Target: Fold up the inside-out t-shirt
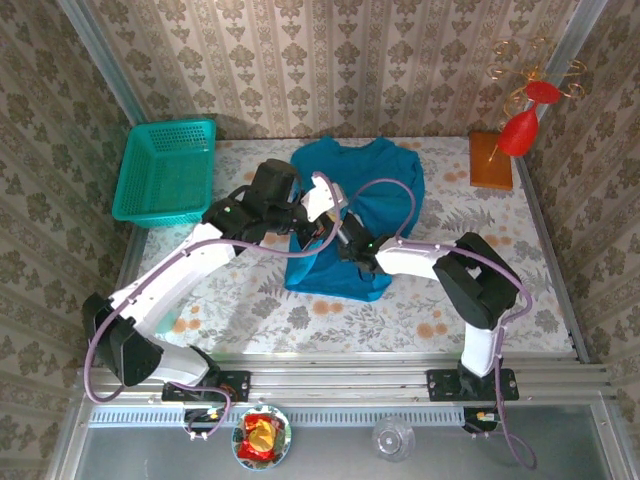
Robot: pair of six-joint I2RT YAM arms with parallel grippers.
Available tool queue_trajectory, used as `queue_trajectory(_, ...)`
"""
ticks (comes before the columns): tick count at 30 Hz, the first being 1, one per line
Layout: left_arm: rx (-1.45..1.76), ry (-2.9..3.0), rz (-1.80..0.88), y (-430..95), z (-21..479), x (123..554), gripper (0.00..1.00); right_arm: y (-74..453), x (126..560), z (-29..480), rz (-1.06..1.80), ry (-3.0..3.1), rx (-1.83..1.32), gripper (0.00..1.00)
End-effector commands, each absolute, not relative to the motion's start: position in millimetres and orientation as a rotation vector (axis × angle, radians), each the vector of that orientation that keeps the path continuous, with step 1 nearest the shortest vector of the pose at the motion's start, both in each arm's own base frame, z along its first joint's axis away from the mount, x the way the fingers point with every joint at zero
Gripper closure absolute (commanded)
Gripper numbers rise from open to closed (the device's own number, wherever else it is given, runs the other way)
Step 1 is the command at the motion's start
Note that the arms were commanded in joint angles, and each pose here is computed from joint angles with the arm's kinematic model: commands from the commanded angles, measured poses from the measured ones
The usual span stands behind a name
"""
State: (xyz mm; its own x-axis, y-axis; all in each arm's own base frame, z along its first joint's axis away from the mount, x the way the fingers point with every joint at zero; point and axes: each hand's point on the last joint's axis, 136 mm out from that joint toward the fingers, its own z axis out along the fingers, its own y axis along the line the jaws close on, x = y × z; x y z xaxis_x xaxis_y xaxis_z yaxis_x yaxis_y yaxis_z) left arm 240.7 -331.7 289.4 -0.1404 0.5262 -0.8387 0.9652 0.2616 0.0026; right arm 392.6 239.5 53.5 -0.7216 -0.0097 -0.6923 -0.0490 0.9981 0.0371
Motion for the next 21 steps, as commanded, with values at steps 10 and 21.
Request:
queue_trajectory(10, 1.461, 1.628, -0.839, -340.1, 355.6, 180.6, 1.00, 244.6, 475.3, 53.8, 0.156, 2.378, -0.001, 0.51)
queue_trajectory(21, 1.450, 1.512, -0.876, -328.0, 398.8, 149.6, 1.00, 243.1, 497.8, 0.6, 0.068, 2.685, -0.164, 0.07)
